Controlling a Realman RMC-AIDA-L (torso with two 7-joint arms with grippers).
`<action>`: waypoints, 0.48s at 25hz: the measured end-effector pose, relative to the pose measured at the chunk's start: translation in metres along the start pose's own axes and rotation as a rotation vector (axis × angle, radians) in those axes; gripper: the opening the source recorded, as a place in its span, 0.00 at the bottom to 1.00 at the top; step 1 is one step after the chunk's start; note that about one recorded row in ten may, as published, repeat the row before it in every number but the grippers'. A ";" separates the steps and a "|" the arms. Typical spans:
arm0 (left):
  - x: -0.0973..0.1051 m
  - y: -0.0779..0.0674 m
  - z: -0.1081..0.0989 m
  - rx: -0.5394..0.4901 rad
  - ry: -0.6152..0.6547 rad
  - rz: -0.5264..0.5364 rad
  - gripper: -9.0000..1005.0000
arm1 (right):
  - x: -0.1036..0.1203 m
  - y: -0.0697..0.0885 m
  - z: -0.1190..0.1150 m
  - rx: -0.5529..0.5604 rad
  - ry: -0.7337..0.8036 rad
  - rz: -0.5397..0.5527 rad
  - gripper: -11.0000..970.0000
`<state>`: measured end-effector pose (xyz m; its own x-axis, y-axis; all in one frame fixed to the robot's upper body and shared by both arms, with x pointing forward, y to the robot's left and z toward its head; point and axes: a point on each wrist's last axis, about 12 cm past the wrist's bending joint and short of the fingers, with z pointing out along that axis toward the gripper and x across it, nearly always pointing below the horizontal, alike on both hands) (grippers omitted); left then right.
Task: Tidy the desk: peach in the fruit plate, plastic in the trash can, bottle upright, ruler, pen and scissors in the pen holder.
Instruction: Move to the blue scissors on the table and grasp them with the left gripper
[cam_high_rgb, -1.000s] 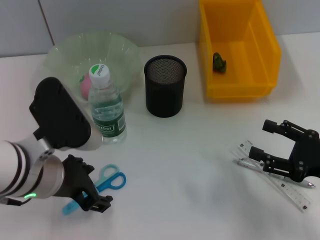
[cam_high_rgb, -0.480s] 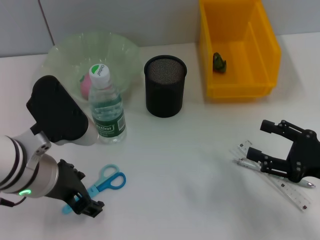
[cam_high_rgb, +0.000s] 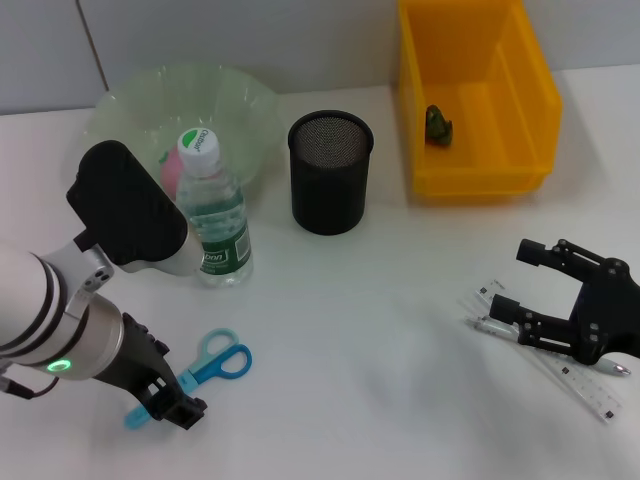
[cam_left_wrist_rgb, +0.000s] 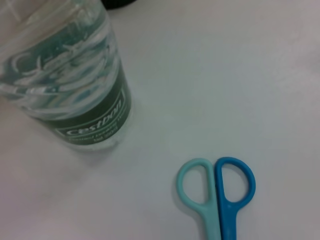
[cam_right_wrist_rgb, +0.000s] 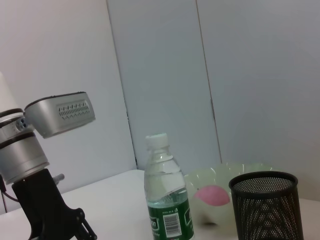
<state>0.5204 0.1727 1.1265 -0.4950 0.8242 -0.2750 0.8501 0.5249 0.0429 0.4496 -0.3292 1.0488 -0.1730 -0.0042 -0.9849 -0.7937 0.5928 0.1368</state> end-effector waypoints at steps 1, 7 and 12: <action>0.000 0.000 0.000 0.000 0.000 0.000 0.81 | 0.000 0.000 0.000 0.000 0.000 0.000 0.86; -0.004 0.001 0.001 0.006 0.021 -0.003 0.81 | 0.000 0.000 0.000 -0.002 0.000 0.000 0.86; -0.007 0.003 0.003 0.009 0.034 0.000 0.81 | 0.000 0.000 0.001 -0.002 0.000 0.000 0.86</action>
<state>0.5264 0.1681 1.1256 -0.5007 0.8310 -0.2423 0.8516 0.5230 0.0338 0.4498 -0.3285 1.0486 -0.1726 -0.0040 -0.9850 -0.7951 0.5908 0.1369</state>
